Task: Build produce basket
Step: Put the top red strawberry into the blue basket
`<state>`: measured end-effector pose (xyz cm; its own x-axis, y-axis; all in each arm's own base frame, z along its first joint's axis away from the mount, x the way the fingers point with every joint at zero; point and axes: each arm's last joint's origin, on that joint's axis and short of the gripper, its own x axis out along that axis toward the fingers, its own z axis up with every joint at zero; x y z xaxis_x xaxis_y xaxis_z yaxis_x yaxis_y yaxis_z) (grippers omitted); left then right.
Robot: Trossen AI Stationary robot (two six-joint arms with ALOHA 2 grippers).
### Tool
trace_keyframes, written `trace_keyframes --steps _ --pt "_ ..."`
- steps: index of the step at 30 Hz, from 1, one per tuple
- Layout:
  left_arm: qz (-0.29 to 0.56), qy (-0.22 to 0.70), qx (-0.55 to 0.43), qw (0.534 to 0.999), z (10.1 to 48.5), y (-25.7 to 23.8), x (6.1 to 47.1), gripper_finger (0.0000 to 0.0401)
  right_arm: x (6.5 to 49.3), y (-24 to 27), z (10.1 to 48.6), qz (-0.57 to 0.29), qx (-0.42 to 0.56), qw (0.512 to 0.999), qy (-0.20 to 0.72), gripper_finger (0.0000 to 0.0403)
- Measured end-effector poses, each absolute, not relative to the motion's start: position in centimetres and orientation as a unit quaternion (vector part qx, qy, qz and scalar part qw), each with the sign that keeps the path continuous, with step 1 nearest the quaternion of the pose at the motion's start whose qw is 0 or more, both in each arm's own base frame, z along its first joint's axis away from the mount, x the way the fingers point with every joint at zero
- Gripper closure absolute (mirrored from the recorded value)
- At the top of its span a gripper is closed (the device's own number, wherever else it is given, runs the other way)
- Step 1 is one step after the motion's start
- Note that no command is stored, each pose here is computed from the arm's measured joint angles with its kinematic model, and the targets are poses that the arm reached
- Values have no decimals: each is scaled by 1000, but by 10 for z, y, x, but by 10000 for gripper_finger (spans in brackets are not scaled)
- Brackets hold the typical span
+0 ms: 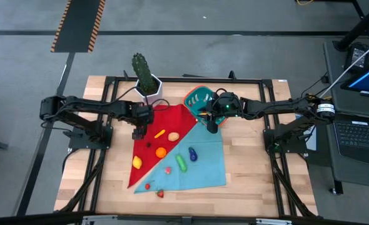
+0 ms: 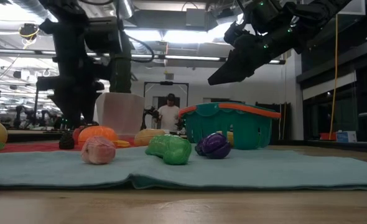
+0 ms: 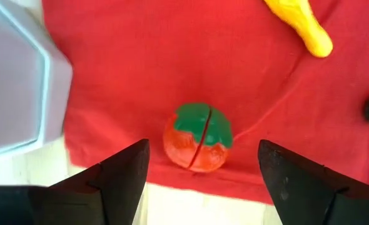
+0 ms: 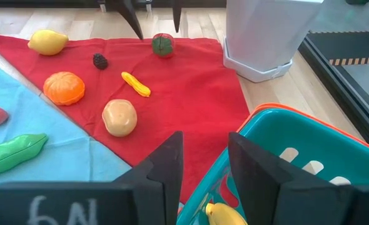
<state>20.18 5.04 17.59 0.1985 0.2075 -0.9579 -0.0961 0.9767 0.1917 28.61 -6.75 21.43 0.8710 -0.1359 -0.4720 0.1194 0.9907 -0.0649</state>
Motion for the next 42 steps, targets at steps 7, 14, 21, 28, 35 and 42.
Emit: trace_keyframes --steps 7,14,21,28,35,42 --pt "94 622 43 776 166 54 198 110 286 -67 214 -66 -17 967 245 275" --pt "91 607 55 788 167 56 201 110 286 -67 214 -66 -17 967 245 275" --pt "87 607 52 789 167 56 201 110 286 -67 214 -66 -17 967 245 275" --pt "88 603 52 791 167 56 202 110 286 -67 214 -66 -17 967 245 275" --pt "89 597 52 795 158 55 199 110 286 -67 214 -66 -17 967 245 275" --pt "91 600 54 793 155 55 198 110 286 -67 214 -66 -17 967 245 275"
